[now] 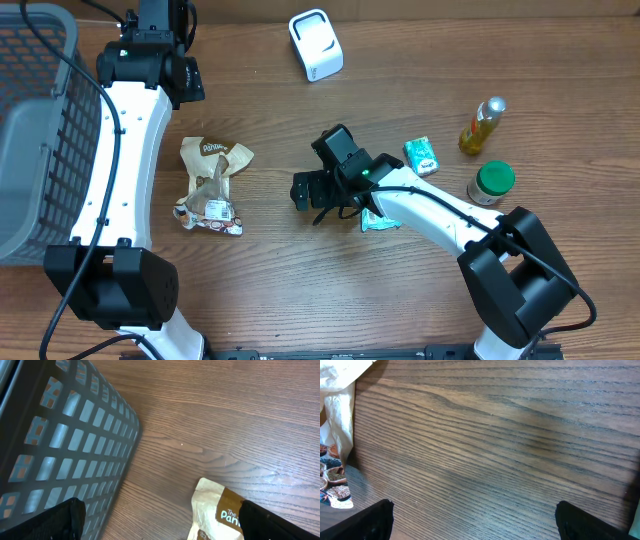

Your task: Scan the item barcode

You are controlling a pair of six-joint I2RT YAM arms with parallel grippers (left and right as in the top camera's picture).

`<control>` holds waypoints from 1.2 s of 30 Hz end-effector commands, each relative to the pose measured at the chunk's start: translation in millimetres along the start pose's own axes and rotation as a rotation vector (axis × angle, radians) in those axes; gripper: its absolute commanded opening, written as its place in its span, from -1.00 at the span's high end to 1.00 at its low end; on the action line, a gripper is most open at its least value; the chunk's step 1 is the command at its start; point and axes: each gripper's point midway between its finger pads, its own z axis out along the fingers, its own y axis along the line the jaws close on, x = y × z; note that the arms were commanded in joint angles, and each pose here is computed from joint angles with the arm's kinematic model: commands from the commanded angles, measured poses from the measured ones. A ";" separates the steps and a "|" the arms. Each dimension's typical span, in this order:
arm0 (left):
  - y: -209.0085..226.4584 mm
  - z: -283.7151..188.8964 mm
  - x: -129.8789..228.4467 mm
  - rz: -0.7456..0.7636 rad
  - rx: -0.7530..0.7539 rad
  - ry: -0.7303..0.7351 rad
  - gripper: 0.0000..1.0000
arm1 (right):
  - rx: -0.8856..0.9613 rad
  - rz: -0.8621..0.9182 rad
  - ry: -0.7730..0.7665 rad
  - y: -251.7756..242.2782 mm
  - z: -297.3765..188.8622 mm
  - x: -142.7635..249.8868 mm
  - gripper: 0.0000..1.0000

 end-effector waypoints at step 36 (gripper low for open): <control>4.3 -11.4 -7.8 -0.005 -0.003 -0.035 -0.99 | -0.412 -0.349 -0.225 185.6 37.5 -48.1 -1.00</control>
